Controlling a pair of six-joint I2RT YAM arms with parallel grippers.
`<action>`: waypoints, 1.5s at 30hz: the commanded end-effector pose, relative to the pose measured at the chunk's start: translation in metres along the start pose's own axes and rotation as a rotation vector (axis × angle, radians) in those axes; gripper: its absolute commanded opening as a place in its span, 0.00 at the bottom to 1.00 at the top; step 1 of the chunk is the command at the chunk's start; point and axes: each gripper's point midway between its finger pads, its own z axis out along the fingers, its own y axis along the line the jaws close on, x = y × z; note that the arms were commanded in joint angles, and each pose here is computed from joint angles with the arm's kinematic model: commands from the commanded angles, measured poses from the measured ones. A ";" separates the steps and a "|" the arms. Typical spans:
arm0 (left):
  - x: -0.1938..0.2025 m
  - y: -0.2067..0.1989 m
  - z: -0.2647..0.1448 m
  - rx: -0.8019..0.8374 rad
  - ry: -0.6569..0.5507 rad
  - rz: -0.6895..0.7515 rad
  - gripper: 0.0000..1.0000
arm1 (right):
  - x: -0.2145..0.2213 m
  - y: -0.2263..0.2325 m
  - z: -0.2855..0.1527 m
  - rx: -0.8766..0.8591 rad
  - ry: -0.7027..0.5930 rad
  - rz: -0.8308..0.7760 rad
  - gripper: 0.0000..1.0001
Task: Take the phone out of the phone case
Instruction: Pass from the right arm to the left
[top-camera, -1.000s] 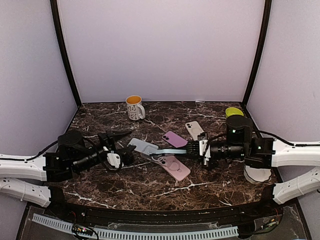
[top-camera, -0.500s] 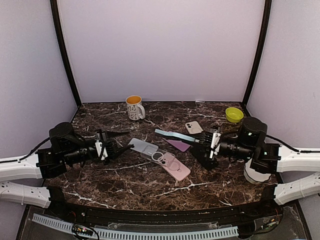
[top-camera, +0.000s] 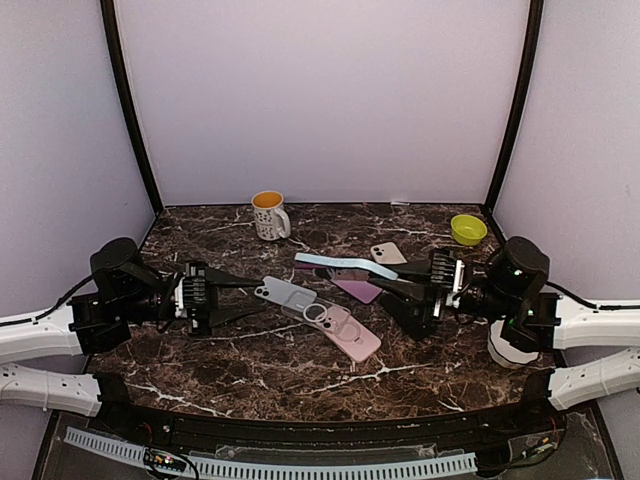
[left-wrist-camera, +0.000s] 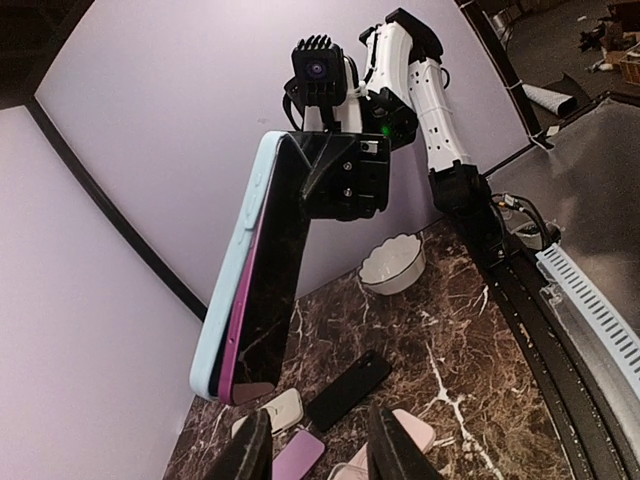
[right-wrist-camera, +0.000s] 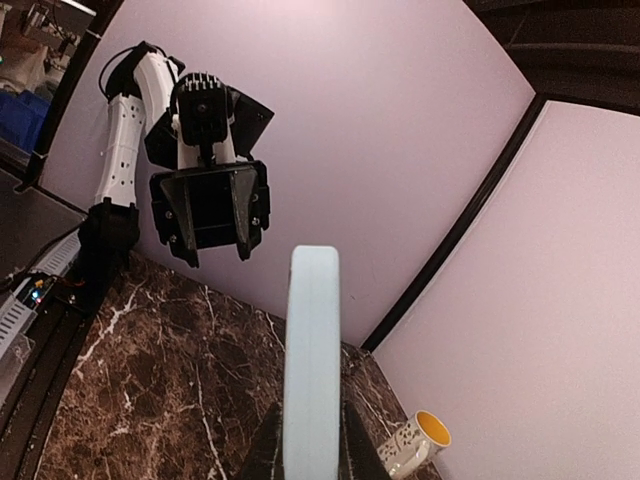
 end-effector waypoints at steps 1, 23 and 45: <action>-0.035 0.005 -0.005 0.019 -0.115 -0.014 0.35 | -0.054 -0.013 -0.009 0.032 -0.232 -0.002 0.00; -0.047 -0.012 -0.006 0.130 -0.196 -0.061 0.31 | -0.077 0.006 -0.001 -0.130 -0.375 0.106 0.00; -0.037 -0.023 0.000 0.195 -0.174 -0.090 0.29 | -0.084 0.019 0.008 -0.183 -0.433 0.126 0.00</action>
